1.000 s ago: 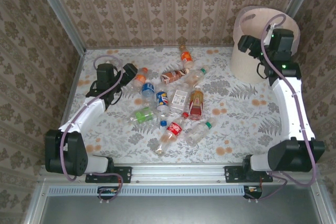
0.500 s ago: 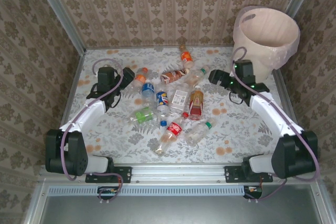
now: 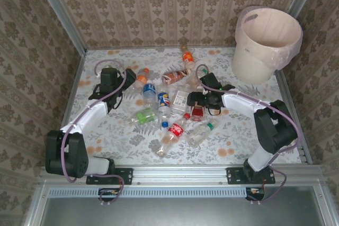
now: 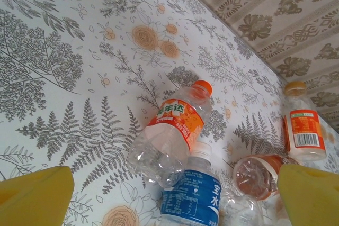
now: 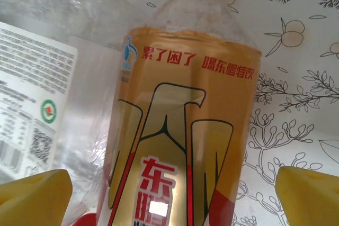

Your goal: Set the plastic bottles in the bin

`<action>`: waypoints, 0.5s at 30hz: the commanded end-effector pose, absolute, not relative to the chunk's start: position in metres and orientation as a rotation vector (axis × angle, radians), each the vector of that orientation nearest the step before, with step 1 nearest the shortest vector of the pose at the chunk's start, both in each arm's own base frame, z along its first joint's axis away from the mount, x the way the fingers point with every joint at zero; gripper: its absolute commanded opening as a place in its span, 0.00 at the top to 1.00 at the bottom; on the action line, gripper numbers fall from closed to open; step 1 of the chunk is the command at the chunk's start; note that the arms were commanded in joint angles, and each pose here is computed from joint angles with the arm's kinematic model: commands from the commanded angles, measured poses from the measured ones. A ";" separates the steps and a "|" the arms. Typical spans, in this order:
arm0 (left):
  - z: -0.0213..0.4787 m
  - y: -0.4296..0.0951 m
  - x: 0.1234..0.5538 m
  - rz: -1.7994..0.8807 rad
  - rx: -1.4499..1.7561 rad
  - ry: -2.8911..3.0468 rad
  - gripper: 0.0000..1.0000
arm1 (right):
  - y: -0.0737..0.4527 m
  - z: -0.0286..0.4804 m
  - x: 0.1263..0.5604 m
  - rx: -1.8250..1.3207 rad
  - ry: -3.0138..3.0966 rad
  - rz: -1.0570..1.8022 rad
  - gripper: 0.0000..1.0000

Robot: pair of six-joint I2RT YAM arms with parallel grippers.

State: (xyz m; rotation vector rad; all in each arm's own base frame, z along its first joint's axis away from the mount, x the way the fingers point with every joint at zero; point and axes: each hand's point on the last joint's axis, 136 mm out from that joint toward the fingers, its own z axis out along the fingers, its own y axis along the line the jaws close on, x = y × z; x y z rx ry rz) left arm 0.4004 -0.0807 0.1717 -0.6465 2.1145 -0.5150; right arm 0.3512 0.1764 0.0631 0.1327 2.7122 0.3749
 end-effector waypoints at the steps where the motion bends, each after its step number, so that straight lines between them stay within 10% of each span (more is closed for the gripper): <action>1: 0.188 -0.075 0.401 -0.460 -0.615 2.084 0.00 | 0.158 0.059 0.354 0.209 2.718 0.209 0.01; 15: 0.190 -0.082 0.401 -0.432 -0.557 2.128 0.00 | 0.140 0.044 0.363 0.301 2.695 0.057 0.13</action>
